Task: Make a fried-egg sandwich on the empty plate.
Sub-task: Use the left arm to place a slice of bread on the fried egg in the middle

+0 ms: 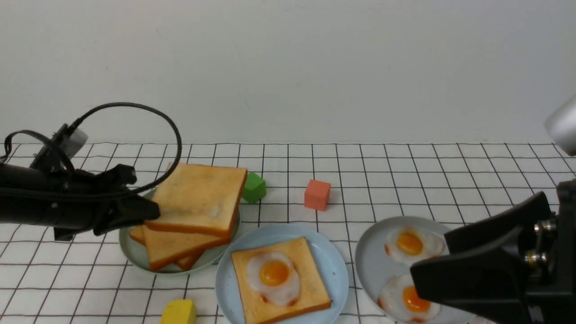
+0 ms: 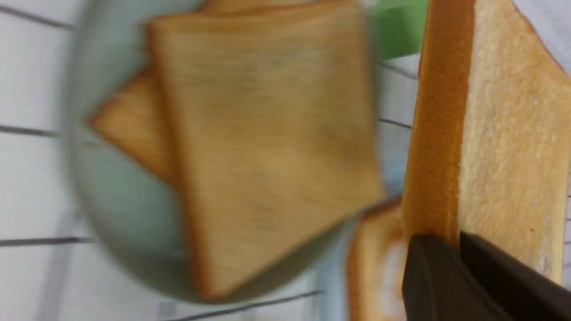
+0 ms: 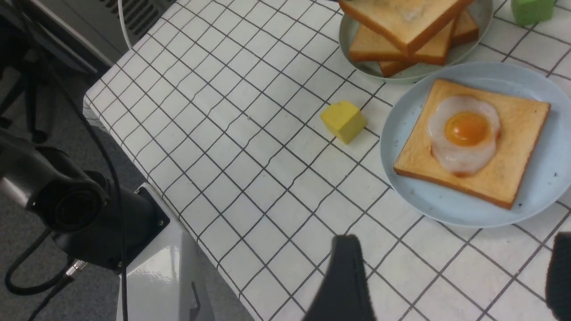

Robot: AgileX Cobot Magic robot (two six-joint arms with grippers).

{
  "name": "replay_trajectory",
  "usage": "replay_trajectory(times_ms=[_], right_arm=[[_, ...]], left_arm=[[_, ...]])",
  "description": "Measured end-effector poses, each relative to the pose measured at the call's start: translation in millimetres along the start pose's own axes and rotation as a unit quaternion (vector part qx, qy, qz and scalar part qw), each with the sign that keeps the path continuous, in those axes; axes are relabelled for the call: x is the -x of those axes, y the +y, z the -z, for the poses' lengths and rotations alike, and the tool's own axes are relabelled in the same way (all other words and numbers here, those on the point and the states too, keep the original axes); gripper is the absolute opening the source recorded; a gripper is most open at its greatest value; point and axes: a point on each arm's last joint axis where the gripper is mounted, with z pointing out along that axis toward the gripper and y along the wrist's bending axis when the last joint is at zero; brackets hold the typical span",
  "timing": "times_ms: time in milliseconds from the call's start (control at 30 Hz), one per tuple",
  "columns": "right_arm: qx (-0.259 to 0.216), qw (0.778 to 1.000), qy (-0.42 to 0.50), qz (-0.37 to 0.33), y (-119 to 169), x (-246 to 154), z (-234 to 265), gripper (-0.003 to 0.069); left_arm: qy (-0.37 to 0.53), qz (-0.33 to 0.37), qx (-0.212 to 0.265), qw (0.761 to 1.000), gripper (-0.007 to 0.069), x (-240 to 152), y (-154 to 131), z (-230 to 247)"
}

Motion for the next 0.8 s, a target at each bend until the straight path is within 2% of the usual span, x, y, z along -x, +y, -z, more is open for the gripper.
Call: replay_trajectory(times_ms=[100, 167, 333, 633, 800], right_arm=[[-0.002, 1.0, -0.005, 0.0, -0.3, 0.9, 0.0, 0.0569], [-0.003, 1.0, -0.009, 0.0, -0.6, 1.6, 0.0, 0.0569], [-0.004, 1.0, -0.01, 0.0, -0.6, 1.8, 0.0, 0.0569], [-0.004, 1.0, -0.01, 0.0, -0.6, 1.8, 0.0, 0.0569], [-0.003, 1.0, -0.008, 0.0, -0.5, 1.5, 0.0, 0.0569]], left_arm=[[0.009, 0.017, -0.044, 0.999, 0.0027, -30.7, -15.1, -11.7], [0.017, 0.036, -0.053, 0.998, 0.0027, -53.1, -15.3, -22.2], [0.033, 0.028, -0.029, 0.999, 0.0027, -89.7, -9.5, -35.5], [0.051, 0.006, 0.015, 0.999, 0.0027, -104.0, -7.0, -51.5], [0.051, 0.007, 0.015, 0.999, 0.0027, -96.1, -7.3, -60.4]])
